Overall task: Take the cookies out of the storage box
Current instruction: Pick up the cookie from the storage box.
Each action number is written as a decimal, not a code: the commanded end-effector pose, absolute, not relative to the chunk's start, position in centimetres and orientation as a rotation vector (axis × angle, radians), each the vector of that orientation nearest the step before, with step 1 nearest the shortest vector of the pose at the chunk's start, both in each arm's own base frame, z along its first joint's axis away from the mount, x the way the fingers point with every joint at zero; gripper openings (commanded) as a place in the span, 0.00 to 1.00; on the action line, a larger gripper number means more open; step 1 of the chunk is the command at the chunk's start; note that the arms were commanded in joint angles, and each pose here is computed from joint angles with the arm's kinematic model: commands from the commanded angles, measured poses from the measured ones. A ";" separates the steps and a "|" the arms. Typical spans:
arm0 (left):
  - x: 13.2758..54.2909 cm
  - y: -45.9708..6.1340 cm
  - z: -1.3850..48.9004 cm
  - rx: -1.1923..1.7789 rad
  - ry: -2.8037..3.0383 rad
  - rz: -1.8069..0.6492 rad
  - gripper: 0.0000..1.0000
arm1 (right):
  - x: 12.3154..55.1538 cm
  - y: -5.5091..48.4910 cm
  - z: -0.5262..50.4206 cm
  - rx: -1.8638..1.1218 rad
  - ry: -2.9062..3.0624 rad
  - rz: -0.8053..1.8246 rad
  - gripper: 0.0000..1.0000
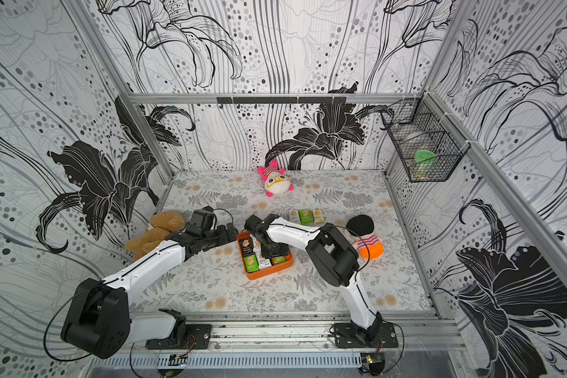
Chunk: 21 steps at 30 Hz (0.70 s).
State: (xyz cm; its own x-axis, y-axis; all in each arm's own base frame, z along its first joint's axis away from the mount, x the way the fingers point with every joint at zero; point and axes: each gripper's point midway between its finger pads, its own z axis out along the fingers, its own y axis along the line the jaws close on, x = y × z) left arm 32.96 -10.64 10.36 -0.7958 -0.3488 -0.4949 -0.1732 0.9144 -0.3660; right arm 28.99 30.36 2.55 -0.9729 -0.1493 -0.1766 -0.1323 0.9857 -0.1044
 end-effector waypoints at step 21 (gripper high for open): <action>33.7 -10.3 11.4 -0.369 2.461 -0.407 0.97 | 31.9 32.0 8.3 -0.244 2.791 -0.068 0.44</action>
State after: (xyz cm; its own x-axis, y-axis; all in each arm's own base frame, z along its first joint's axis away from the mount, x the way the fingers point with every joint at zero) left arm 32.99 -10.43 10.34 -0.7950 -0.3512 -0.4946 -0.1772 0.9142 -0.3645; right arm 31.16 31.78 6.13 -0.9469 -0.1569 -0.2807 -0.1419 0.9872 -0.0732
